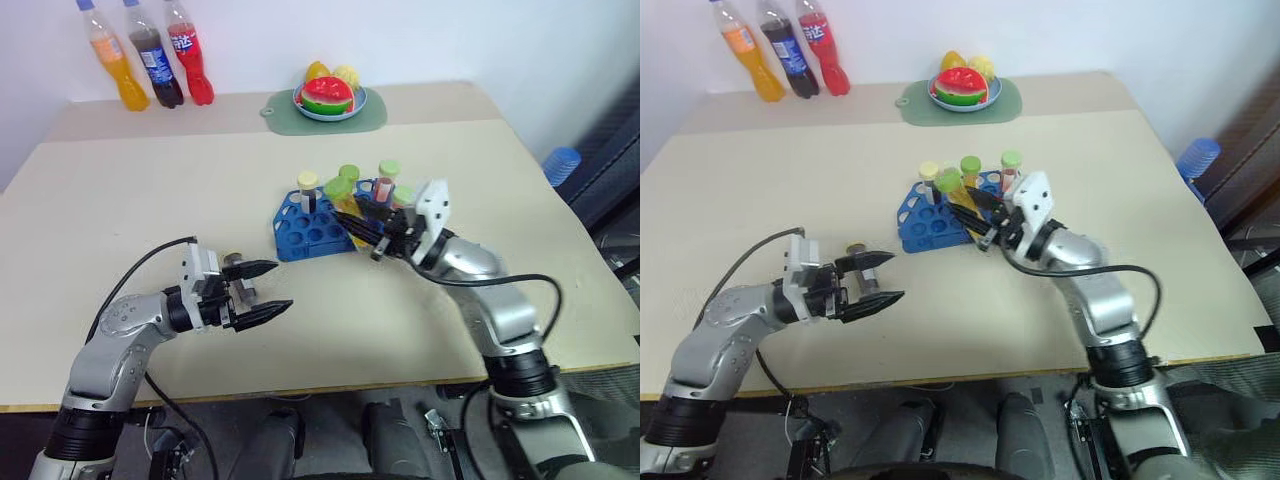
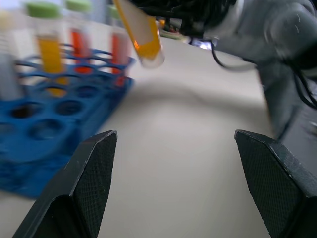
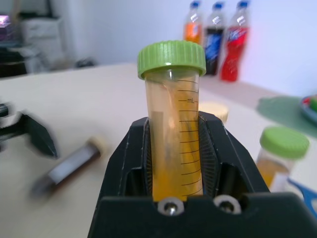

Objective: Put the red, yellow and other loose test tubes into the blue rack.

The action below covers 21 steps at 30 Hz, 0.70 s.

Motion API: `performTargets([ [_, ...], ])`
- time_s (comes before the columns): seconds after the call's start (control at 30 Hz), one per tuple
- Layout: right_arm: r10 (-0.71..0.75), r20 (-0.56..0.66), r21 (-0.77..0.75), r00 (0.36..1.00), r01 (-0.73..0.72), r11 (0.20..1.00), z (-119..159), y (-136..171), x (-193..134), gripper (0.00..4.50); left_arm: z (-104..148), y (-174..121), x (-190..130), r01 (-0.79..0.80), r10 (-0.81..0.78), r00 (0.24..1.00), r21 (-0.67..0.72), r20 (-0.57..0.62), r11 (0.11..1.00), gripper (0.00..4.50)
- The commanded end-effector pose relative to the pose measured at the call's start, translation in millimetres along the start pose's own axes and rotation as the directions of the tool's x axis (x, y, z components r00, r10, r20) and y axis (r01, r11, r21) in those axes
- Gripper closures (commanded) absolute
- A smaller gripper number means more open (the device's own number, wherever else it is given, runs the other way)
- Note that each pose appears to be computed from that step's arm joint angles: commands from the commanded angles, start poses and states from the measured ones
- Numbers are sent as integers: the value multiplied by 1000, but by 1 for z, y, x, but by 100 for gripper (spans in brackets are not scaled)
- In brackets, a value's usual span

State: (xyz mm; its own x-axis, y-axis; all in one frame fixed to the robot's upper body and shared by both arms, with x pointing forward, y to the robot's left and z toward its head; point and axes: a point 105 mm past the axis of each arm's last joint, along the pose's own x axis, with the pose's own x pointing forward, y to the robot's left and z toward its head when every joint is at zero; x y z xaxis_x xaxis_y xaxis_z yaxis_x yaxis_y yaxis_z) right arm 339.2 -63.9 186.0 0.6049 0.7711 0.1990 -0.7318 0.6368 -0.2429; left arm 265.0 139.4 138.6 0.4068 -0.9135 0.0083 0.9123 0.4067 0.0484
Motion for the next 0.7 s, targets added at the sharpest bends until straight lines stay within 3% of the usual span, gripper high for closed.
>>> performTargets([
  [0.03,-128,90,-40,988,132,990,0,-15,15,370,11,3,-4,-40,39,999,32,38,999,57],
  [0.3,-270,103,-58,957,277,959,-27,-35,28,370,15,2,-3,-74,73,996,39,44,996,57],
  [0.7,-238,115,-18,964,242,970,-41,-15,35,370,20,6,-8,-102,101,994,37,44,994,57],
])
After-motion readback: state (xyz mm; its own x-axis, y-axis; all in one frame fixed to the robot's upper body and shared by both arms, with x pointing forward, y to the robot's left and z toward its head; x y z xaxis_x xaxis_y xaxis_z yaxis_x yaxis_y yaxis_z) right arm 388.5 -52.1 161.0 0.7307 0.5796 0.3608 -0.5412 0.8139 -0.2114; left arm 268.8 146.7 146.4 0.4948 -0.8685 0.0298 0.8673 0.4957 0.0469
